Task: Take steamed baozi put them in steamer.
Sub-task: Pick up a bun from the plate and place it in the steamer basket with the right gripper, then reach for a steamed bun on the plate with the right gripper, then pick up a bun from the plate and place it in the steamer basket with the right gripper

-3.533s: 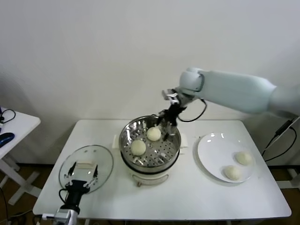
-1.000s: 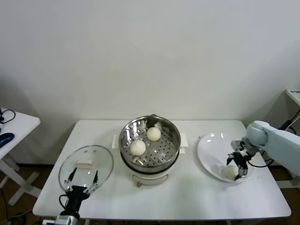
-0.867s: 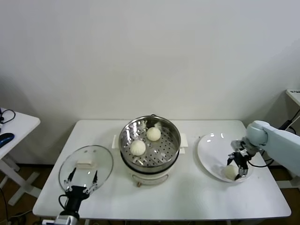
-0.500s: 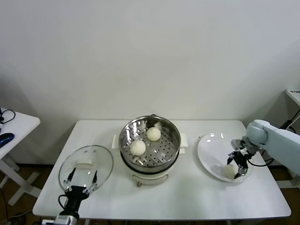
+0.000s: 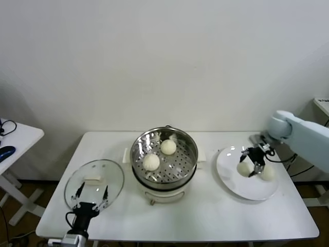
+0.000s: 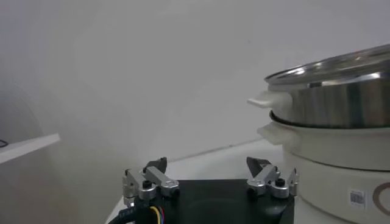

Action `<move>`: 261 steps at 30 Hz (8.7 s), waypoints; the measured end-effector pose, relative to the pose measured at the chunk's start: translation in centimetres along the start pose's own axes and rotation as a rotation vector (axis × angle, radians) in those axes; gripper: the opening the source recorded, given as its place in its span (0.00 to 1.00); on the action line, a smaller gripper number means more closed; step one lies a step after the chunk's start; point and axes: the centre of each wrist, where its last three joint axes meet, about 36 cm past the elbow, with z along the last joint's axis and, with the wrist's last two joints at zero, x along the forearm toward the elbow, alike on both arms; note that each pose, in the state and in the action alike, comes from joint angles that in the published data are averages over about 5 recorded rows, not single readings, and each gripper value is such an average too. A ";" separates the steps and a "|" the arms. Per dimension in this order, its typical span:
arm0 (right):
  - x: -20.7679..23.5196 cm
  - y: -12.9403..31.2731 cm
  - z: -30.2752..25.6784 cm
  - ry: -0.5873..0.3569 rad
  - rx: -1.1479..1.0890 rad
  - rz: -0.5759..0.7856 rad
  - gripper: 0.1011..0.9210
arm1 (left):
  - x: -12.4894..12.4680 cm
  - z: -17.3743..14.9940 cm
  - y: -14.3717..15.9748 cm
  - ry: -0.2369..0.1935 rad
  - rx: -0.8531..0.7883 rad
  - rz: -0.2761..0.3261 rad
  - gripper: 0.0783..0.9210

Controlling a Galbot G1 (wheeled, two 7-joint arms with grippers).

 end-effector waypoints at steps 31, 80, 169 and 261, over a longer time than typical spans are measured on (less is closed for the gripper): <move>6.7 -6.3 -34.3 0.258 1.185 0.052 0.74 | 0.1 0.0 -0.6 0.011 -0.006 0.000 0.88; -3.4 -2.6 -39.0 0.171 1.448 -0.039 0.85 | 0.0 0.5 -0.2 0.030 -0.018 -0.005 0.88; -5.8 7.8 15.0 0.082 -0.310 0.086 0.88 | -0.7 0.3 0.5 -0.075 0.006 0.012 0.88; 5.9 -12.5 -16.6 -0.338 -0.267 0.056 0.71 | -0.4 -0.5 -1.4 -0.090 -0.002 0.048 0.88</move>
